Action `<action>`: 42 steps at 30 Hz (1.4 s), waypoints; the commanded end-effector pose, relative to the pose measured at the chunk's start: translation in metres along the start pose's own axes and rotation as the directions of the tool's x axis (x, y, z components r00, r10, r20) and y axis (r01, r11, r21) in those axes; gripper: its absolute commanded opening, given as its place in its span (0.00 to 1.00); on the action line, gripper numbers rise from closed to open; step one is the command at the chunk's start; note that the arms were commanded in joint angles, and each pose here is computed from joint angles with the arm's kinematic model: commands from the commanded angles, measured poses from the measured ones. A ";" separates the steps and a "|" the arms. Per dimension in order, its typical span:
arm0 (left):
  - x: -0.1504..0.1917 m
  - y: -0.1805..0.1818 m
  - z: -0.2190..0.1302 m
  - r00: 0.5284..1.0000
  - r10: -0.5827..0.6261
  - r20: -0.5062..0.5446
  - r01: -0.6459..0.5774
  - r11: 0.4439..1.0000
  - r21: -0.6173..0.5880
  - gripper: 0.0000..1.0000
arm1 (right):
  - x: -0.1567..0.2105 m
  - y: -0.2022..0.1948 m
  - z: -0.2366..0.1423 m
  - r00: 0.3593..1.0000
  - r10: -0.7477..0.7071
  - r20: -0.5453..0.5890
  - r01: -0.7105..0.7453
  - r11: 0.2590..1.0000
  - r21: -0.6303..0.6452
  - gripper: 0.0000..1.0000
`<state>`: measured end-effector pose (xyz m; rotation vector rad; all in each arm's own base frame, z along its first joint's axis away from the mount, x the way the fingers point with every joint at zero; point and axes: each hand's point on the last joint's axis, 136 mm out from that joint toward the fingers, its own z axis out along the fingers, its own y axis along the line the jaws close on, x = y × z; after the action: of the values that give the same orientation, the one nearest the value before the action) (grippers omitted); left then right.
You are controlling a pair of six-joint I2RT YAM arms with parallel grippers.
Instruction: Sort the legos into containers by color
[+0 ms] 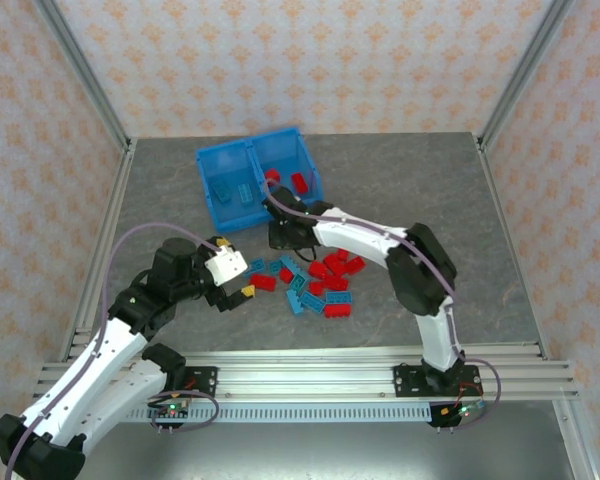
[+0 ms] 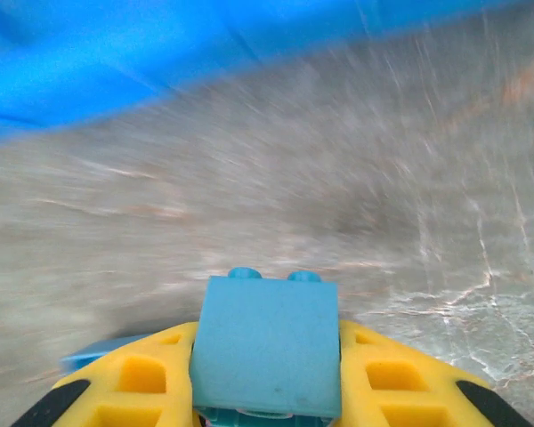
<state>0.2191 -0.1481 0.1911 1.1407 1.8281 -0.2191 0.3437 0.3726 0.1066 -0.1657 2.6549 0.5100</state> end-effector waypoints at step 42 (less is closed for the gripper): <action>0.004 0.090 -0.070 0.985 -0.144 0.094 0.172 0.808 -0.563 1.00 | -0.136 0.116 -0.007 0.958 -0.068 0.280 0.132 0.968 -0.215 0.52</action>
<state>0.2404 -0.0595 0.2559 0.5814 1.7757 0.1920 0.4496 0.5020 0.1399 -0.2853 2.3656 0.6904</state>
